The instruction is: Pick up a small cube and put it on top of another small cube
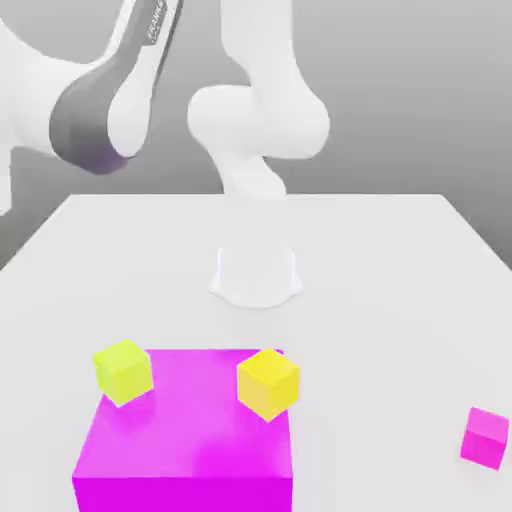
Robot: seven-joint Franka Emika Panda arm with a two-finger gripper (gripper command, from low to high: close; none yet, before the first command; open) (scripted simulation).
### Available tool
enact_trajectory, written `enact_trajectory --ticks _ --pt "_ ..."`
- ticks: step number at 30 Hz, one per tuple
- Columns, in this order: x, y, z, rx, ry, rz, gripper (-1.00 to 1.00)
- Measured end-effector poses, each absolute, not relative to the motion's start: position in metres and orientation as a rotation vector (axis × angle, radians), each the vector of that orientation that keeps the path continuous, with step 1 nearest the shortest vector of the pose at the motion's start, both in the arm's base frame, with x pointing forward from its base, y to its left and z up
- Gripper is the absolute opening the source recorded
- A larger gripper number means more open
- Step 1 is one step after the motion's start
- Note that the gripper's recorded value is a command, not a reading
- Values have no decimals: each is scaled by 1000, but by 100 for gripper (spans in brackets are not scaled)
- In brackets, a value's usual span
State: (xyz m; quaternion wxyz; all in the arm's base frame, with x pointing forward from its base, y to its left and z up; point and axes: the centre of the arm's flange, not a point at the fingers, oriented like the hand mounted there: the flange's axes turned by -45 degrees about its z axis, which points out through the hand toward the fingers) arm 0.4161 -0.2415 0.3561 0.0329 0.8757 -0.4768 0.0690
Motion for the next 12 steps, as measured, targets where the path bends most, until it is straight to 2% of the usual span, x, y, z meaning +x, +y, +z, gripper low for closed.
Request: enact_trajectory --ticks 3,5,8,9,12 --pt "401 -193 360 2827 -1308 103 -100" --pt "394 -170 338 2868 -1274 27 -100" --pt "392 -164 298 2879 -1263 5 -100" --pt "392 -164 286 2879 -1263 3 100" --pt "392 -164 286 2879 -1263 3 100"
